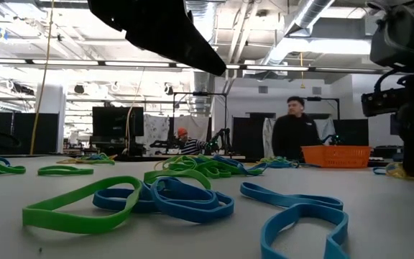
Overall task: Sort rubber bands into baskets
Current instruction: Put the yellow rubber band into the yellow bin
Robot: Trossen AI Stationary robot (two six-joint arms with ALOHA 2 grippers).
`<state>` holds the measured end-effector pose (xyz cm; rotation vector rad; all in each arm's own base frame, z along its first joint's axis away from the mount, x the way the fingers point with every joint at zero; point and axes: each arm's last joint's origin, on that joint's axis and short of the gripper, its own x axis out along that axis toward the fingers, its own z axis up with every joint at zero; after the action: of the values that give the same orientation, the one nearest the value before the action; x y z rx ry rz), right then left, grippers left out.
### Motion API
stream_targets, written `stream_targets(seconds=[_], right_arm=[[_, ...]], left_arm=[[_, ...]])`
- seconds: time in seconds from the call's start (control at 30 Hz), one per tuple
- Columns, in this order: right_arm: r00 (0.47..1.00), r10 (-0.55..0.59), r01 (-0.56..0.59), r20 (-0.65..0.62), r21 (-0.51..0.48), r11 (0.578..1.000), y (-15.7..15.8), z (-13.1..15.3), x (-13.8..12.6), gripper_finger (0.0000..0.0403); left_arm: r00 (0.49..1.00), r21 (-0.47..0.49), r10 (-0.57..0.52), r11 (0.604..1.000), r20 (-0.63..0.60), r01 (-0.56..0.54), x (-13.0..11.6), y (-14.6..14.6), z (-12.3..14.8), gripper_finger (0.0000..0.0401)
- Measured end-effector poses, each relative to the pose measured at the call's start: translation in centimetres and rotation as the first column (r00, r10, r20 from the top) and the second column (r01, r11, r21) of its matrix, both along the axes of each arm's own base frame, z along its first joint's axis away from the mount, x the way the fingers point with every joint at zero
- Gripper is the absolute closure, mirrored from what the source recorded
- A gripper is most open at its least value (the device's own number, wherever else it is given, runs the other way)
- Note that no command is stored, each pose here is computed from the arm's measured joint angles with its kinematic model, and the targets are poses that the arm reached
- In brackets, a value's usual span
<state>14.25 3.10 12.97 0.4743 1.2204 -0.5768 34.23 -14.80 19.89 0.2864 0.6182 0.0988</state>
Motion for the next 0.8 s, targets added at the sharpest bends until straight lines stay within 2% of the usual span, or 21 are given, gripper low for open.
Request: stream_targets(seconds=[0.13, 0.37, 0.8], right_arm=[[1.000, 0.005, -0.005, 0.011, -0.008, 1.000, 0.1, 0.1, 0.0, 0.0267], [0.993, 0.094, -0.093, 0.067, -0.023, 0.995, 0.8, 1.7, 1.3, 0.0376], [0.984, 0.145, -0.137, 0.104, -0.081, 0.987, 1.1, 4.5, 2.6, 0.0372]], left_arm=[[1.000, -0.010, 0.007, 1.000, 0.002, -0.007, 0.0, 0.0, 0.0, 0.0219], [1.000, -0.015, 0.014, 1.000, 0.003, -0.014, 0.0, 0.1, 0.0, 0.0219], [0.999, -0.036, 0.033, 0.999, 0.013, -0.033, 0.2, 0.3, 0.0, 0.0218]])
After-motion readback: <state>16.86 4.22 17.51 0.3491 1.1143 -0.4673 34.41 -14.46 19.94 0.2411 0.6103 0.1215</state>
